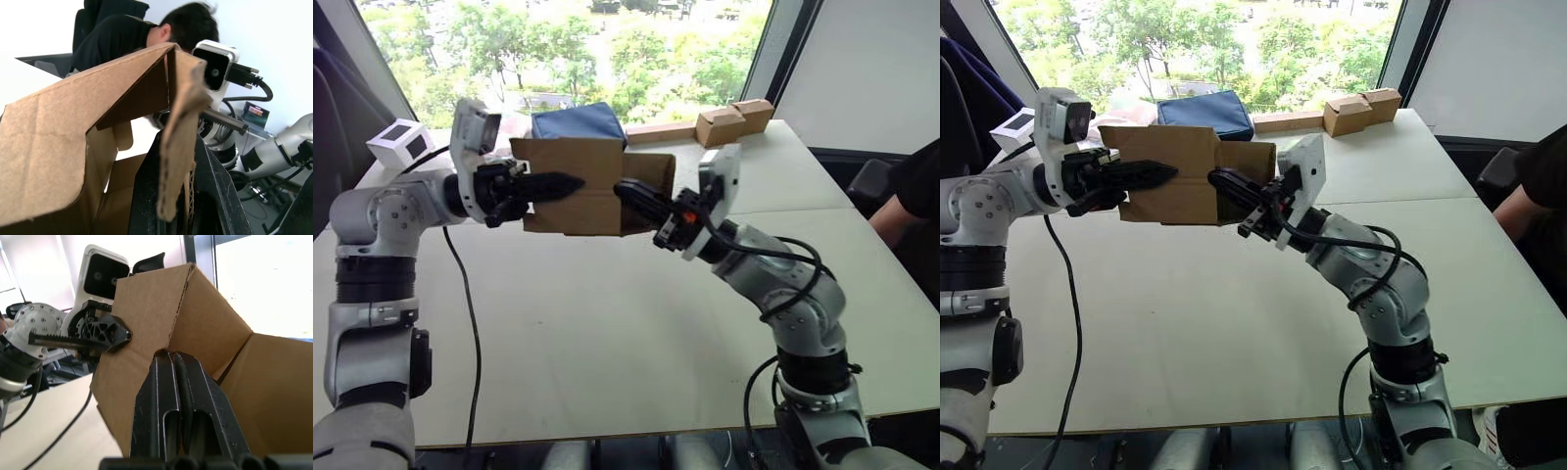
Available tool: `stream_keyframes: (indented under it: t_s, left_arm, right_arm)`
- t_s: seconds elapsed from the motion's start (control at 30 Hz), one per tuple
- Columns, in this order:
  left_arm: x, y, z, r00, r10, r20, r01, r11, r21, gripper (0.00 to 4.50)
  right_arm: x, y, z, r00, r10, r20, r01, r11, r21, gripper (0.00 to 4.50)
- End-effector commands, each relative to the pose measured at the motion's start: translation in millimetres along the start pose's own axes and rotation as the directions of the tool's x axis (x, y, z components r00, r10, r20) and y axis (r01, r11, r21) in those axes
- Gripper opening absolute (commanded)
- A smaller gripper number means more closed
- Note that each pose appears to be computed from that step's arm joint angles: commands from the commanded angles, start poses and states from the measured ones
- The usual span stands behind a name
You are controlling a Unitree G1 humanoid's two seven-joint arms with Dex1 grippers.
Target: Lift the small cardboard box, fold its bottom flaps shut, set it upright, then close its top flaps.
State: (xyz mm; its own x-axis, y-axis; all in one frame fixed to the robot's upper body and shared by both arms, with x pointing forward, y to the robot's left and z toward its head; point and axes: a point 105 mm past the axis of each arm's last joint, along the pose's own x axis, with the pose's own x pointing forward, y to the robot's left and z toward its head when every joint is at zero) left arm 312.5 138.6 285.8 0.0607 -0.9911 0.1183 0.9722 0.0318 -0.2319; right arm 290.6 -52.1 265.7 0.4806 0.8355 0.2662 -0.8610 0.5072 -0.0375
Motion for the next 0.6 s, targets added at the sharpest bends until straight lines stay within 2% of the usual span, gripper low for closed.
stream_keyframes:
  t_s: [0.03,0.17,0.4,0.6]
  left_arm:
    - [-2,-7,9,1.0,-0.01,0.01,0.009,0.998,0.054,0.0]
    - [-2,-7,10,1.0,-0.009,0.009,0.008,0.998,0.06,0.0]
    - [-2,-9,14,1.0,-0.01,0.013,0.009,0.997,0.073,0.0]
    - [2,-13,17,1.0,-0.024,0.008,0.024,0.996,0.089,0.0]
  right_arm:
    - [-14,-4,21,0.999,-0.011,0.03,0.013,0.998,-0.061,0.09]
    - [-34,-8,15,0.998,0.001,-0.06,-0.005,0.998,-0.07,0.09]
    - [-47,15,-9,0.956,0.133,-0.26,-0.151,0.987,-0.052,0.09]
    - [-40,13,-19,0.953,0.119,-0.278,-0.145,0.987,-0.075,0.09]
